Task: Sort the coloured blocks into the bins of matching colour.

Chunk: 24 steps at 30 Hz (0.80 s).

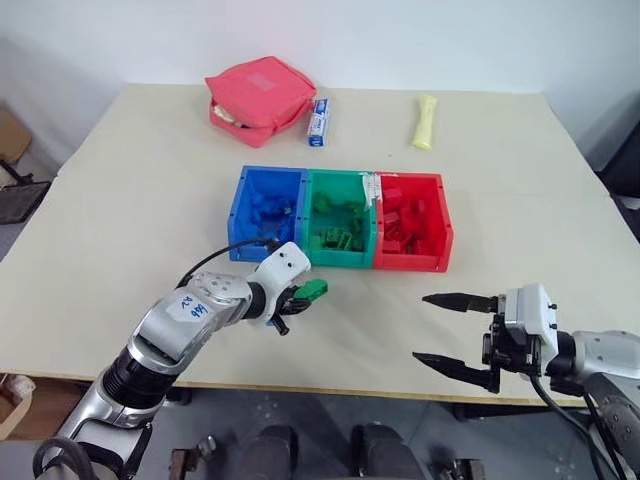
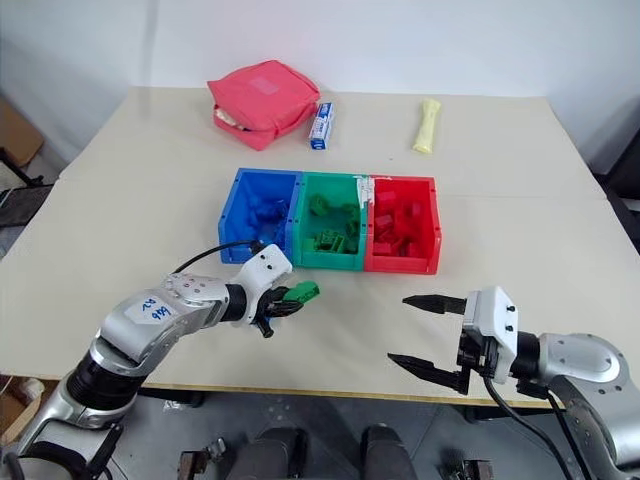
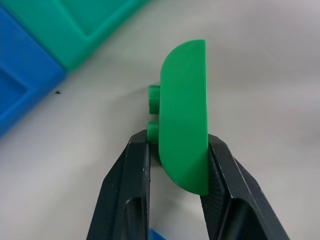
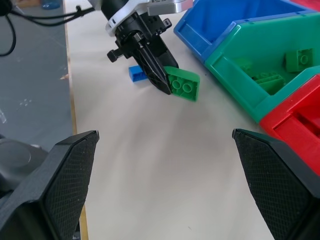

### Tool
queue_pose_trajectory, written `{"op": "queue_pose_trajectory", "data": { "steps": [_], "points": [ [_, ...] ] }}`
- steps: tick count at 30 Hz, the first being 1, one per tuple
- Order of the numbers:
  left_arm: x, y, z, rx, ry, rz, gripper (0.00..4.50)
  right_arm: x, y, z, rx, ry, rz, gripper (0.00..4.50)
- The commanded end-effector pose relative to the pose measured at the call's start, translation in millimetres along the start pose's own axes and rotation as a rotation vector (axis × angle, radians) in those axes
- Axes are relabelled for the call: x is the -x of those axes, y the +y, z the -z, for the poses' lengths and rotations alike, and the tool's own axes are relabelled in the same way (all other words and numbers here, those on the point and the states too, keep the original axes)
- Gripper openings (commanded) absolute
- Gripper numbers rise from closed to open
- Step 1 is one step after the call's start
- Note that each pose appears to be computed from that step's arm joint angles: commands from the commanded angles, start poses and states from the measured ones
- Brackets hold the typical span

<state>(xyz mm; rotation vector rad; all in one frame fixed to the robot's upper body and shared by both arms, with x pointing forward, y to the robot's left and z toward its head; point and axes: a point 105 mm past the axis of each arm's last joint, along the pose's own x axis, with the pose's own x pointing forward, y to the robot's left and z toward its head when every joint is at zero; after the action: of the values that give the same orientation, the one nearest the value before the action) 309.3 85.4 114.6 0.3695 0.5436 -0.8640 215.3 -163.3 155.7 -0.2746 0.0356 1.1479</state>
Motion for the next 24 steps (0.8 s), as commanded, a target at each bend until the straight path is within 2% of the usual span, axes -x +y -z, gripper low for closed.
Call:
{"op": "queue_pose_trajectory", "data": {
  "steps": [1, 4, 7, 11, 13, 17, 19, 22, 24],
  "points": [
    [10, 7, -30, -0.018, -0.206, 0.025, 0.92, 4, 0, -15, 0.037, -0.068, 0.055, 4.5],
    [29, -5, -67, -0.128, -0.48, 0.153, 0.92, 9, -8, -25, 0.007, -0.149, 0.181, 4.5],
    [36, -4, -85, -0.182, -0.584, 0.16, 0.92, 18, -22, -31, -0.013, -0.215, 0.33, 4.5],
    [17, 19, -100, -0.189, -0.583, 0.018, 0.92, 29, -41, -30, -0.01, -0.245, 0.492, 4.5],
    [6, 28, -102, -0.171, -0.56, -0.017, 0.92, 29, -43, -31, 0.001, -0.239, 0.503, 4.5],
    [-2, 23, -110, -0.182, -0.582, 0.043, 0.92, 27, -42, -33, 0.007, -0.244, 0.497, 4.5],
    [-1, 20, -112, -0.178, -0.6, 0.079, 1.67, 25, -41, -34, 0.009, -0.249, 0.491, 4.5],
    [8, 17, -109, -0.2, -0.618, 0.115, 2.49, 23, -41, -35, 0.013, -0.255, 0.478, 4.5],
    [15, 27, -100, -0.214, -0.602, 0.064, 3.11, 20, -40, -36, 0.014, -0.254, 0.455, 4.5]
  ]
}}
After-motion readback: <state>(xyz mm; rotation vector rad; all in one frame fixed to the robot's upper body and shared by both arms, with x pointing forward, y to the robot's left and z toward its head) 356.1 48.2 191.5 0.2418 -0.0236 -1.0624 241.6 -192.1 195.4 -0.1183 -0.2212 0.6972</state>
